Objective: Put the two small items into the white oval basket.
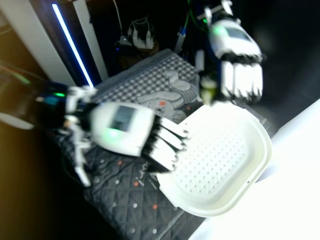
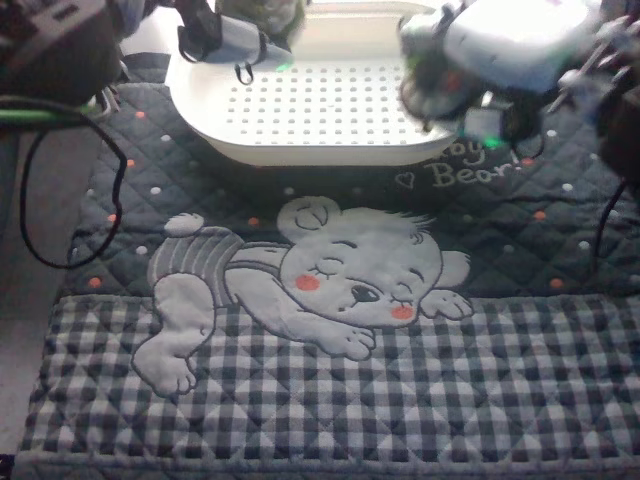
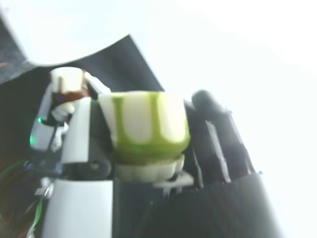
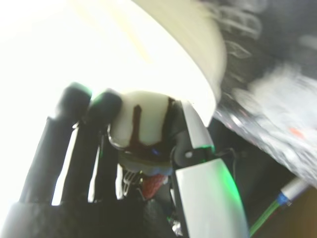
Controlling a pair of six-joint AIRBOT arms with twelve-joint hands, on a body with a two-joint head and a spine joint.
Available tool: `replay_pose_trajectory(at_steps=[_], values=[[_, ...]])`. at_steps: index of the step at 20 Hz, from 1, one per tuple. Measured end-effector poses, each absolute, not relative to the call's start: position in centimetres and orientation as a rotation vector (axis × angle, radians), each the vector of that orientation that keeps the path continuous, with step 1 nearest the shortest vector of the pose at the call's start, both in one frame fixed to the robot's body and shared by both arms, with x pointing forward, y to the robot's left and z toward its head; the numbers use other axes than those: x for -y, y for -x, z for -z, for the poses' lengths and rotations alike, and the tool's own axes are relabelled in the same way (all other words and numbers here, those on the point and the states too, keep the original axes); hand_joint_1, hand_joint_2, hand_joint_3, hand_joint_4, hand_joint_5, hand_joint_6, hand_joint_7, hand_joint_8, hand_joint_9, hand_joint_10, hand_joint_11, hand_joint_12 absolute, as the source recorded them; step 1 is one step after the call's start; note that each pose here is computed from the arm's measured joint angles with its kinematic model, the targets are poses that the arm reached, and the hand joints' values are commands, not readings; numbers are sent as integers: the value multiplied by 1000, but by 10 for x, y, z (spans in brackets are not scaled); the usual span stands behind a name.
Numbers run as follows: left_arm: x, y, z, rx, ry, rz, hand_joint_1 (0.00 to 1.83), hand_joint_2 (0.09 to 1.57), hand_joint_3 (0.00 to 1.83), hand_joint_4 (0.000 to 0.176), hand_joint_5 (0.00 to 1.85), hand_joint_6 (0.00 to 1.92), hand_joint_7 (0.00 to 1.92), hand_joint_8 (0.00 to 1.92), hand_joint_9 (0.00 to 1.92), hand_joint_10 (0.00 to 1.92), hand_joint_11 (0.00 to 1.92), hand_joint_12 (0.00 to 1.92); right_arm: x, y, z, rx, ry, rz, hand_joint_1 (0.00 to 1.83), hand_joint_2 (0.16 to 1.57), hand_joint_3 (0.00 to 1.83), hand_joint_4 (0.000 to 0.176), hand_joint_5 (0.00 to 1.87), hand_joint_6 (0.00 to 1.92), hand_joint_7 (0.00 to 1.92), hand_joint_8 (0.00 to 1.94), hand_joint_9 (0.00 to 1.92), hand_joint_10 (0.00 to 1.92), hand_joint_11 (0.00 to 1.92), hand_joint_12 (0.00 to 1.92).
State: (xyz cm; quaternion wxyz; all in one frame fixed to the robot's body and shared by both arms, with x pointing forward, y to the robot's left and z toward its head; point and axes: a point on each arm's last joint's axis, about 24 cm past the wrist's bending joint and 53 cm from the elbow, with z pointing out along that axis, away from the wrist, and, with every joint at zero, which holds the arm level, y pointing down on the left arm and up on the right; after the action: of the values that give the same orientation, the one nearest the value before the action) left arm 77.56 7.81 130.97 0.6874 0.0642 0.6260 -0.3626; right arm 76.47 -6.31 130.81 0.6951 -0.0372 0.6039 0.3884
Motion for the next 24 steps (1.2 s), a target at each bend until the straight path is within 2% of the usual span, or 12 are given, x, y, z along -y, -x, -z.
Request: replay_pose_trajectory(at_steps=[3,4,5,6,7,8,9,10,12,13,19,24], values=[[-67,-788,-1308,-1424,-128,798,1124,1357,3,0,604,1489,473,1766,336,1643,301,1921,56,-777,-1301,-1396,69,-843,1133,1330,10,0,517,1534,693,1671,853,1845,960,1921],[-65,-792,-1304,-1443,-116,799,1496,1267,0,0,432,1003,297,1191,515,1642,294,1884,57,-780,-1300,-1395,67,-821,1256,1352,10,0,406,1558,550,1715,720,1828,849,1921],[-65,-798,-1296,-1476,-98,798,1371,1225,0,0,416,730,279,941,394,1501,345,1886,60,-786,-1297,-1404,53,-810,1393,1339,2,0,206,1326,420,1699,631,1764,483,1879],[-66,-801,-1291,-1499,-87,795,1135,1197,0,0,168,274,160,296,37,817,22,1665,61,-789,-1293,-1421,39,-811,1189,1304,0,8,58,578,161,363,174,832,20,1447],[-66,-802,-1288,-1506,-87,793,1135,1197,0,0,168,274,160,296,37,817,22,1665,62,-789,-1292,-1425,40,-808,1189,1304,0,8,58,578,161,363,174,832,20,1447],[-66,-801,-1288,-1508,-90,790,988,1189,0,0,47,98,31,58,7,221,4,1235,62,-789,-1292,-1427,39,-808,1047,1266,0,20,16,241,52,103,34,351,3,866],[-65,-800,-1289,-1504,-99,788,870,1107,0,103,1,3,0,1,0,8,0,866,62,-789,-1293,-1423,41,-809,914,1214,0,38,0,9,1,3,0,15,0,355],[-64,-799,-1289,-1501,-101,790,870,1107,0,103,1,3,0,1,0,8,0,866,61,-788,-1293,-1424,43,-811,914,1214,0,38,0,9,1,3,0,15,0,355],[-67,-798,-1292,-1492,-102,787,843,1043,0,166,0,0,0,0,0,0,0,100,56,-784,-1293,-1425,53,-820,702,1191,0,62,0,0,0,0,0,0,0,291],[-68,-796,-1293,-1487,-103,787,825,1026,0,171,0,0,0,0,0,0,0,19,55,-782,-1293,-1425,57,-823,703,1186,0,80,0,0,0,0,0,0,0,232],[-84,-789,-1300,-1467,-89,789,795,958,0,162,0,0,0,0,0,0,0,0,68,-771,-1301,-1404,64,-820,802,1069,0,67,0,0,0,0,0,0,0,0],[-96,-783,-1308,-1441,-79,790,783,951,0,163,0,0,0,0,0,0,0,0,74,-767,-1306,-1387,61,-818,605,939,0,128,0,0,0,0,0,0,0,0]])
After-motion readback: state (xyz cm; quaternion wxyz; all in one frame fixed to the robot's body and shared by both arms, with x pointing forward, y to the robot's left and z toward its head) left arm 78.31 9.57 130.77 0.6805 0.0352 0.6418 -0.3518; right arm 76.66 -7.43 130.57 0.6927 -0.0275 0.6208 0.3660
